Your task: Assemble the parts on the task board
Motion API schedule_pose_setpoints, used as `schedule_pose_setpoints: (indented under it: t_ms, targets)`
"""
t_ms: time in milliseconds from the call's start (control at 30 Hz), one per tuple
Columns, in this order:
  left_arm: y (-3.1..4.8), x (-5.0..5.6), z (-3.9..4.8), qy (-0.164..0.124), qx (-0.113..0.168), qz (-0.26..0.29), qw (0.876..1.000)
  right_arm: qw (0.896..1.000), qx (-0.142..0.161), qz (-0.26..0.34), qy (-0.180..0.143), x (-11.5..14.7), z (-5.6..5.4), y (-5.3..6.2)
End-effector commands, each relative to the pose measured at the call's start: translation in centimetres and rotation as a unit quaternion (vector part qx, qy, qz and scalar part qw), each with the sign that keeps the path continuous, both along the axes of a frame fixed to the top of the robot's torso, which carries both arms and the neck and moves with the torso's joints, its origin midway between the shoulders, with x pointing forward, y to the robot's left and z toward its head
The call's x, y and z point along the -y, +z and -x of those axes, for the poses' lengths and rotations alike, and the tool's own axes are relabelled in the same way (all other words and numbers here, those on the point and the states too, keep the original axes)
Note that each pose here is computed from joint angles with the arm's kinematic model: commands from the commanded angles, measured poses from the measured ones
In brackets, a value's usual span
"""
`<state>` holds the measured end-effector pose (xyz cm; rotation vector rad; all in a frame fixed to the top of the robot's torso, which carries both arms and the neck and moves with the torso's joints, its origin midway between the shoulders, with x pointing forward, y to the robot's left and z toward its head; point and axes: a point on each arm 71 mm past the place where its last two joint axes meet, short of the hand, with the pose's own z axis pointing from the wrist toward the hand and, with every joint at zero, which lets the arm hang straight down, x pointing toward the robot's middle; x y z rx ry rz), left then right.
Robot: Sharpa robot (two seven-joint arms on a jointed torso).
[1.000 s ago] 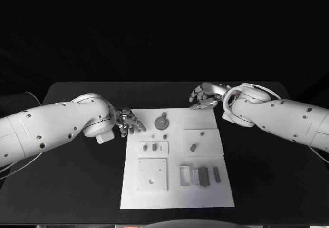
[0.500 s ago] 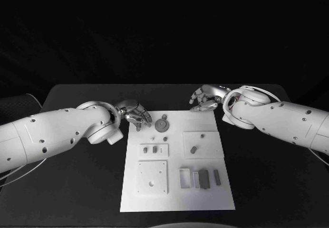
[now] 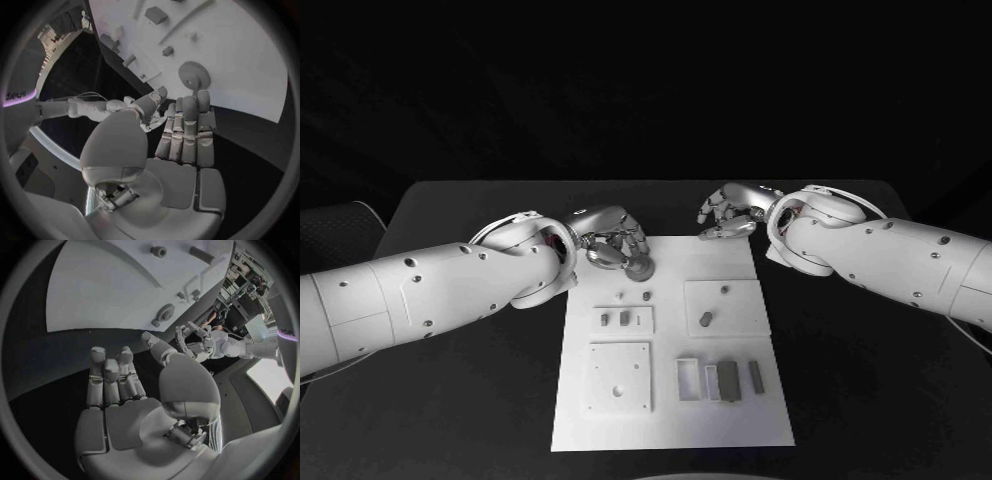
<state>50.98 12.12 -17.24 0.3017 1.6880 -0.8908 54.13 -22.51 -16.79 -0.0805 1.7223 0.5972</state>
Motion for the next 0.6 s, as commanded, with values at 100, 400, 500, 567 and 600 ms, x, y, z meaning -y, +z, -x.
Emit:
schedule_pose_setpoints:
  t_ms: [100, 400, 500, 567, 600]
  targets:
    - [-0.25, 1.7, 1.25, -0.08, 0.086, -0.052, 0.992, 1.0, -0.003, -0.001, 0.007, -0.1, 0.1, -0.1]
    - [-2.17, 2.7, 1.86, -0.104, 0.079, -0.094, 0.987, 1.0, -0.004, -0.001, 0.007, -0.1, 0.1, -0.1]
    - [-2.76, 3.0, 2.16, -0.108, 0.073, -0.096, 0.987, 1.0, -0.004, -0.001, 0.008, -0.2, 0.1, -0.1]
    - [-2.87, 3.1, 2.28, -0.11, 0.07, -0.098, 0.987, 1.0, -0.004, -0.001, 0.008, -0.2, 0.1, -0.1]
    - [-2.9, 3.2, 2.34, -0.111, 0.07, -0.1, 0.986, 1.0, -0.004, -0.001, 0.008, -0.2, 0.1, -0.1]
